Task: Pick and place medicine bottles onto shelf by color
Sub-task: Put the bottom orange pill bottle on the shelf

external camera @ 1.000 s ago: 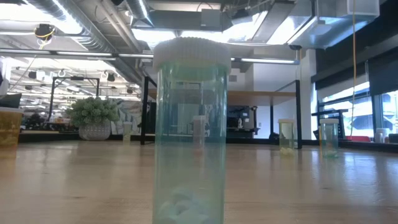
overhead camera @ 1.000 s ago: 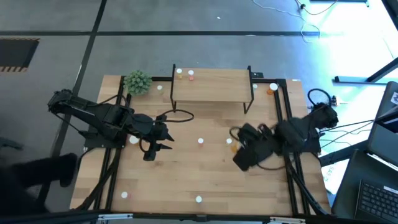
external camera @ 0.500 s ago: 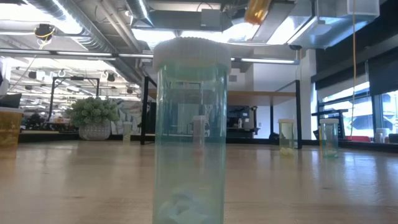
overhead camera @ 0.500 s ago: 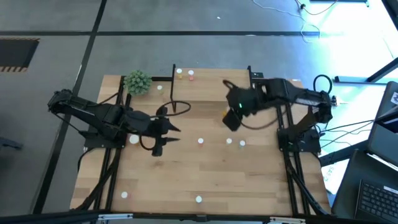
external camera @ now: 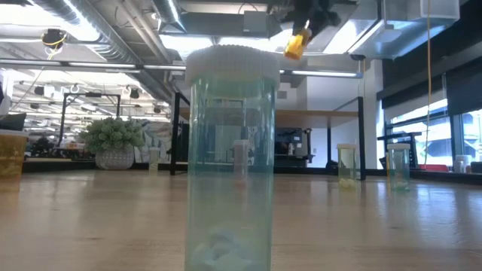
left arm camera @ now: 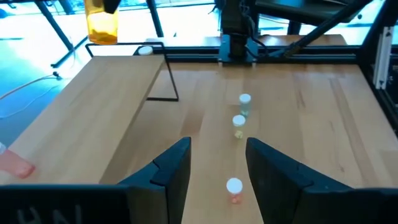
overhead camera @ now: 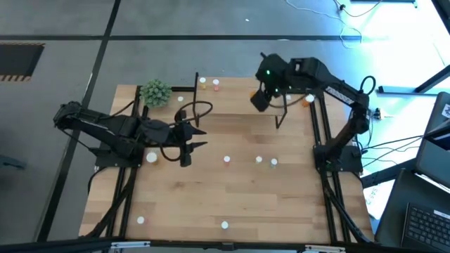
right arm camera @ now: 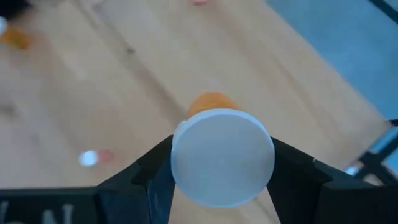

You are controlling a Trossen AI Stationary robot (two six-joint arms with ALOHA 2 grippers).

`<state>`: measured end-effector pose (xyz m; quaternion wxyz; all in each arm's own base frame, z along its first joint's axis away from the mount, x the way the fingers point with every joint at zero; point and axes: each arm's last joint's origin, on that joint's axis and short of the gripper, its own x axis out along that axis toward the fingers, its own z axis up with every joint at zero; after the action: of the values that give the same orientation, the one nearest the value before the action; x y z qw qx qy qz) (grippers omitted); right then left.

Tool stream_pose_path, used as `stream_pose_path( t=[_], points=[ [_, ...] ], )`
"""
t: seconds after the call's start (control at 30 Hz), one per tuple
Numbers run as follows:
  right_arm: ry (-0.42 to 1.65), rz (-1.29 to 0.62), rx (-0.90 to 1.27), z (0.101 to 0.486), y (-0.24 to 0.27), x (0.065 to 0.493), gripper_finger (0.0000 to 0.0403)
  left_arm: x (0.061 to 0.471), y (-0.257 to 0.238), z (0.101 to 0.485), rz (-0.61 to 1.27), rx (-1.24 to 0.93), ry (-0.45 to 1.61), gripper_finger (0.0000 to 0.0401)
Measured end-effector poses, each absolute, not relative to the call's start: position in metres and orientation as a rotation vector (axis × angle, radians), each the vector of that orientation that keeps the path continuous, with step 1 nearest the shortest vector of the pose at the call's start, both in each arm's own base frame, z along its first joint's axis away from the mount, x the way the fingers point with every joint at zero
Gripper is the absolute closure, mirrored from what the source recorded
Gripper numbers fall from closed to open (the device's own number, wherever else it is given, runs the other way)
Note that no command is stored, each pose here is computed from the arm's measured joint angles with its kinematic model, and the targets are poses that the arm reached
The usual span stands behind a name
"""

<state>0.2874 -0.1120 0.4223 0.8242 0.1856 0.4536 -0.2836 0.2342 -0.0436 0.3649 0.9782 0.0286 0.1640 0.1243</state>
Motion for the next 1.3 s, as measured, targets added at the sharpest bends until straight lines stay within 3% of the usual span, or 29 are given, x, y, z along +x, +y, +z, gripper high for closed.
stream_pose_path(
  t=[0.6, 0.93, 1.3],
  points=[
    [1.198, -0.665, 0.435, 0.366, -0.224, 0.277, 0.0197, 0.237, -0.027, 0.365, 0.323, 0.044, 0.327, 0.0252],
    [1.354, -0.653, 0.49, 0.338, -0.248, 0.271, 0.0196, 0.238, -0.018, 0.365, 0.357, 0.042, 0.329, 0.0252],
    [1.363, -0.627, 0.5, 0.334, -0.251, 0.271, 0.0195, 0.238, -0.001, 0.365, 0.428, 0.027, 0.33, 0.0252]
  ],
)
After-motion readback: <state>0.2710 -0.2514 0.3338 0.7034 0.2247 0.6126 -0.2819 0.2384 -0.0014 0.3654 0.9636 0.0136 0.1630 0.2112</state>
